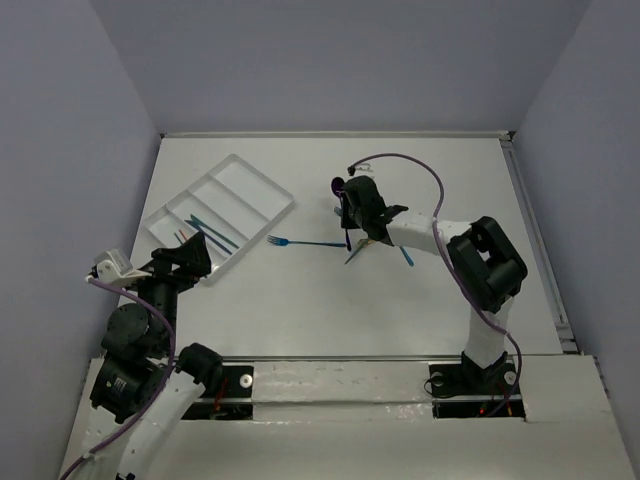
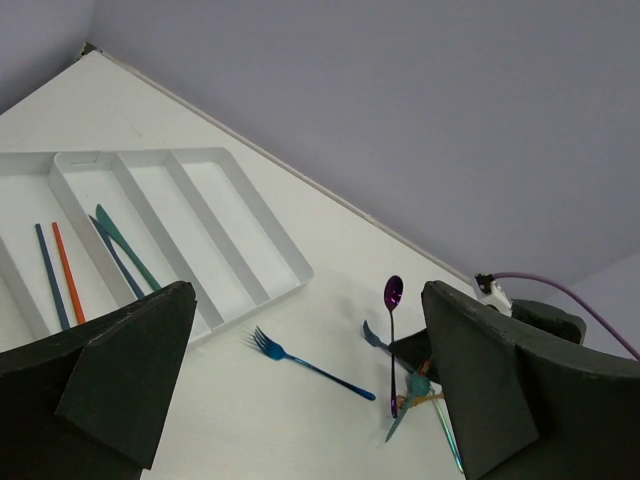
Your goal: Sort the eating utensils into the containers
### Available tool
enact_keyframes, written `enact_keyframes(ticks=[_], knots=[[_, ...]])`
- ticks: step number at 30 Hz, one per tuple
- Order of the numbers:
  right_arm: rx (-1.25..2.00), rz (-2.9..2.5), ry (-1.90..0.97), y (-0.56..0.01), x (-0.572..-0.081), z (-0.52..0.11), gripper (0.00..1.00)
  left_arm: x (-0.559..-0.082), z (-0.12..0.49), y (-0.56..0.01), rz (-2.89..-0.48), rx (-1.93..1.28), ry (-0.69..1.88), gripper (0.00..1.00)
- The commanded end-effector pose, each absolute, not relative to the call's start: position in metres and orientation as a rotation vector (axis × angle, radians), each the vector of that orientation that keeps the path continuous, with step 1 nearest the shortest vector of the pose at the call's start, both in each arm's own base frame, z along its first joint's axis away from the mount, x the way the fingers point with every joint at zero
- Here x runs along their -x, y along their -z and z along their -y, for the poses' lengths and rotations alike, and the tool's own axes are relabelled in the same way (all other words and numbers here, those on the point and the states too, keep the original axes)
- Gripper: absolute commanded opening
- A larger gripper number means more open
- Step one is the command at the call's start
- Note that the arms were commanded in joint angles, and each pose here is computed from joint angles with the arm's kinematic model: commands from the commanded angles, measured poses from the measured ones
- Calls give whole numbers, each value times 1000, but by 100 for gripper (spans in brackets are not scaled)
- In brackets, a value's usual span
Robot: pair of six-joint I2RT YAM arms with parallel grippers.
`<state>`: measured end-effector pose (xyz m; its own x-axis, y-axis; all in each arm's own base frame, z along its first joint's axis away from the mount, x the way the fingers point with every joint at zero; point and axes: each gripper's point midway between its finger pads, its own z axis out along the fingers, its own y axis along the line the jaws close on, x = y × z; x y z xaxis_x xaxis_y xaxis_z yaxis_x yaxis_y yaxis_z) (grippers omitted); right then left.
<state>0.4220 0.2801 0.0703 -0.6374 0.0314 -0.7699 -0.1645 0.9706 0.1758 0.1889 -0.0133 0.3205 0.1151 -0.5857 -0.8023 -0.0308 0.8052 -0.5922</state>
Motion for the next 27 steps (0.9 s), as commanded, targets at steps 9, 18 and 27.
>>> enact_keyframes(ticks=[9, 18, 27], knots=[[122, -2001, -596, -153, -442, -328, 0, -190, 14, -328, -1382, 529, 446, 99], [458, -1887, -782, -186, -438, -444, 0, -191, 15, -328, -1382, 521, 448, 99], [561, -1834, -920, -182, -440, -523, 0, -189, 17, -329, -1380, 513, 458, 99]])
